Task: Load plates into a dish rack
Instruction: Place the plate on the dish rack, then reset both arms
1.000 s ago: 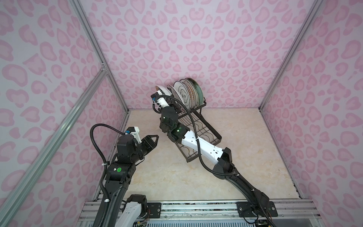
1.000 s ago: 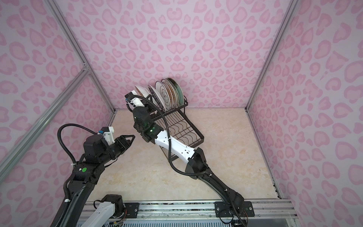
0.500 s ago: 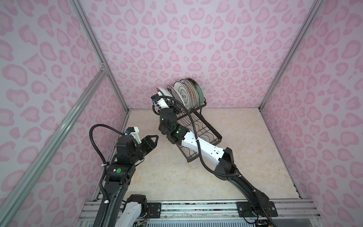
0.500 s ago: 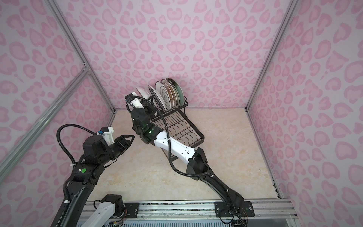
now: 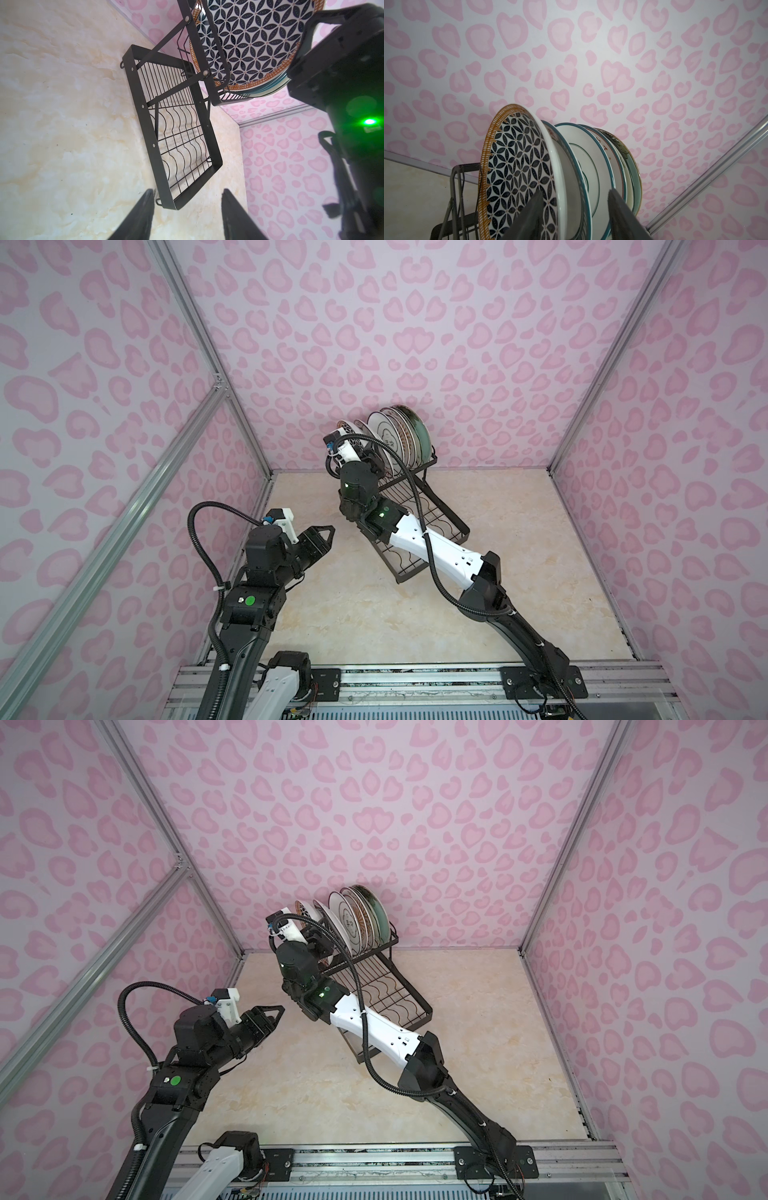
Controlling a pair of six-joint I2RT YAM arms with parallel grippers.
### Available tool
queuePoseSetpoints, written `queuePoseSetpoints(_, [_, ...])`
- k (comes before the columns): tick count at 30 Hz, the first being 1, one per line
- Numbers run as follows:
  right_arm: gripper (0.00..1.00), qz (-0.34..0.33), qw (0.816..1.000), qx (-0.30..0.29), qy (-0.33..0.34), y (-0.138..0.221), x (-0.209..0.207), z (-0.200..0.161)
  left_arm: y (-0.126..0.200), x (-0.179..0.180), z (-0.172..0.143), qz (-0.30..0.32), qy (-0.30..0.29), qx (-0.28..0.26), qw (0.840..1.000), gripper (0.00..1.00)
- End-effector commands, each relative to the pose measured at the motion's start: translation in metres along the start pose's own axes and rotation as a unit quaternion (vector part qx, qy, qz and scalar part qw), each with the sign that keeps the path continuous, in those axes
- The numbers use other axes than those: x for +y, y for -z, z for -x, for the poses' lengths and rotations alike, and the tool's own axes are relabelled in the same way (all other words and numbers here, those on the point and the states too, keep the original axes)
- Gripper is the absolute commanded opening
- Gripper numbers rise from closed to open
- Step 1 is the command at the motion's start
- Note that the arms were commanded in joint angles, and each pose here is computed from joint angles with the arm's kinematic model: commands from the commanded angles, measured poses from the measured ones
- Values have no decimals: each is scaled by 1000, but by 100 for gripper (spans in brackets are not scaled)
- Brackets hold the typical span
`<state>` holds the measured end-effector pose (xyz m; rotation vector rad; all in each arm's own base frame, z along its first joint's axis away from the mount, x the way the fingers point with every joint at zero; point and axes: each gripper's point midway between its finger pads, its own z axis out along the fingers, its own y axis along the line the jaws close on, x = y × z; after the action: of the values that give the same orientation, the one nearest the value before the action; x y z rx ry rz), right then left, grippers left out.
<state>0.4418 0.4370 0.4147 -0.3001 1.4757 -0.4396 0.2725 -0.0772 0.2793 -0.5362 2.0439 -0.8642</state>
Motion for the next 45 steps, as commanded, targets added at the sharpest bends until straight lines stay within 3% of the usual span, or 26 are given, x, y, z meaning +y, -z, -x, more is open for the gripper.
queuePoseSetpoints(1, [51,7,999,-3,-36,6,-17,14,3,-3,12,14,-30,-16,999,55])
queuePoseSetpoints(5, [52,19,999,-4,-49,12,-48,30,6,-14,34,32,-68,-35,997,56])
queuePoseSetpoints(9, [54,28,996,-1,-90,19,-107,39,12,-26,63,68,-117,-55,989,57])
queuePoseSetpoints(10, [56,31,994,2,-100,19,-121,36,14,-29,71,79,-128,-60,987,67])
queuePoseSetpoints(11, [57,34,993,6,-110,19,-136,32,13,-32,77,86,-137,-63,985,87])
queuePoseSetpoints(12, [82,34,992,13,-122,19,-155,26,12,-33,83,94,-146,-63,983,98])
queuePoseSetpoints(13, [99,35,991,22,-128,19,-171,17,12,-34,90,104,-152,-67,981,98])
queuePoseSetpoints(19, [99,-35,977,109,-180,18,-302,-72,-10,-23,115,154,-169,-65,971,98])
queuePoseSetpoints(24, [99,-134,951,156,-231,43,-395,-176,-32,9,148,212,-186,-104,954,98])
queuePoseSetpoints(26, [99,-141,943,168,-252,52,-416,-208,-35,22,163,229,-201,-129,944,98])
queuePoseSetpoints(32, [99,-103,925,152,-333,49,-430,-309,-53,85,160,263,-247,-170,917,98])
queuePoseSetpoints(37, [99,-122,923,128,-341,53,-415,-379,-84,120,134,216,-237,-117,940,98])
queuePoseSetpoints(40, [99,-137,929,68,-336,64,-409,-397,-99,146,112,218,-232,-87,944,98])
queuePoseSetpoints(45, [99,-128,924,107,-344,63,-395,-433,-110,169,91,213,-231,-87,945,98])
